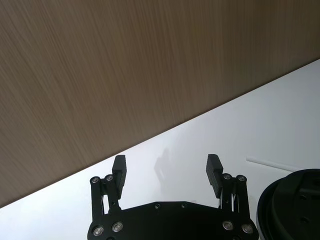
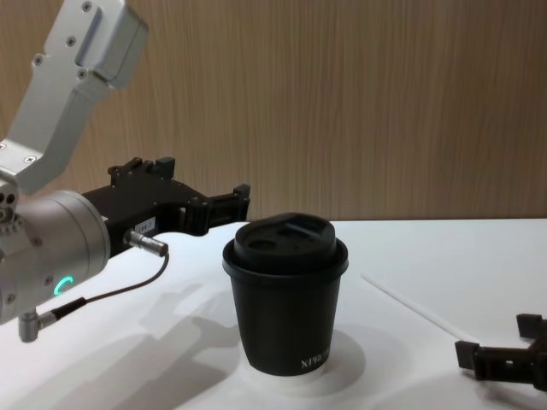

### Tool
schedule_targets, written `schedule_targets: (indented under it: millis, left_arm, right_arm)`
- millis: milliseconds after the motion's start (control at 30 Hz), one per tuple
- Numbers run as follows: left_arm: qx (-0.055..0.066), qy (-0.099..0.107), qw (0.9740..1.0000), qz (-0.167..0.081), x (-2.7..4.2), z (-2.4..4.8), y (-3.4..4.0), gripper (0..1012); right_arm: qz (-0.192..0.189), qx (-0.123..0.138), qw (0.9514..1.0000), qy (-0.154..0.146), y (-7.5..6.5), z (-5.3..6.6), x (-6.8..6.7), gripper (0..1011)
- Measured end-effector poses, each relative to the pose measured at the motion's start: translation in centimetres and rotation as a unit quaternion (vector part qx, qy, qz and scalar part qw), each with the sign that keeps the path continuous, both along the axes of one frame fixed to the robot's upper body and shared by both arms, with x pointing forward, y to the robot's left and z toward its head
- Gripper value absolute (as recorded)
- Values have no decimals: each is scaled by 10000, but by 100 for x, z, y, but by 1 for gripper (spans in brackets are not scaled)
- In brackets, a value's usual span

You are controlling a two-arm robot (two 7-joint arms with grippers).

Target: Pick up the straw with one hand, pass it to the other hand, and insert it into the cup.

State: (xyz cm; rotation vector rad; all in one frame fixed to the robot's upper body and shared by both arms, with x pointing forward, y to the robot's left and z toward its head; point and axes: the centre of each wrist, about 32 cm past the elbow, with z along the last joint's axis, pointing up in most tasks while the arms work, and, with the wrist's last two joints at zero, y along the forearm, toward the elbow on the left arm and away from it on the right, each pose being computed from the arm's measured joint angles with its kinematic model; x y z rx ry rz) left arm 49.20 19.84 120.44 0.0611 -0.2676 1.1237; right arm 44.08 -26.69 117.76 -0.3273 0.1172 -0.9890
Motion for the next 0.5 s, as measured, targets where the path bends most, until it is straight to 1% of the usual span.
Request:
schedule_targets:
  millis: [33, 133, 167, 200, 300, 400, 467, 500]
  left_arm:
    - [0, 0, 10000, 0, 0, 0, 0, 1003]
    - [0, 0, 10000, 0, 0, 0, 0, 1003]
    - [0, 0, 10000, 0, 0, 0, 0, 1003]
    - [0, 0, 10000, 0, 0, 0, 0, 1003]
    - [0, 0, 10000, 0, 0, 0, 0, 1003]
    - [0, 0, 10000, 0, 0, 0, 0, 1003]
    - [0, 0, 10000, 0, 0, 0, 0, 1003]
    - [0, 0, 10000, 0, 0, 0, 0, 1003]
  right_arm:
    - [0, 0, 10000, 0, 0, 0, 0, 992]
    - [3, -6, 10000, 12, -3, -4, 0, 919]
    - [3, -6, 10000, 12, -3, -4, 0, 919]
    - [2, -6, 10000, 15, -4, -5, 0, 870]
    - [0, -4, 10000, 21, -6, -8, -2, 785]
    - [-8, 0, 10000, 22, -9, -10, -2, 731]
    - [-18, 9, 10000, 28, -10, -14, -3, 630]
    - [-20, 11, 10000, 29, -10, -15, -3, 617]
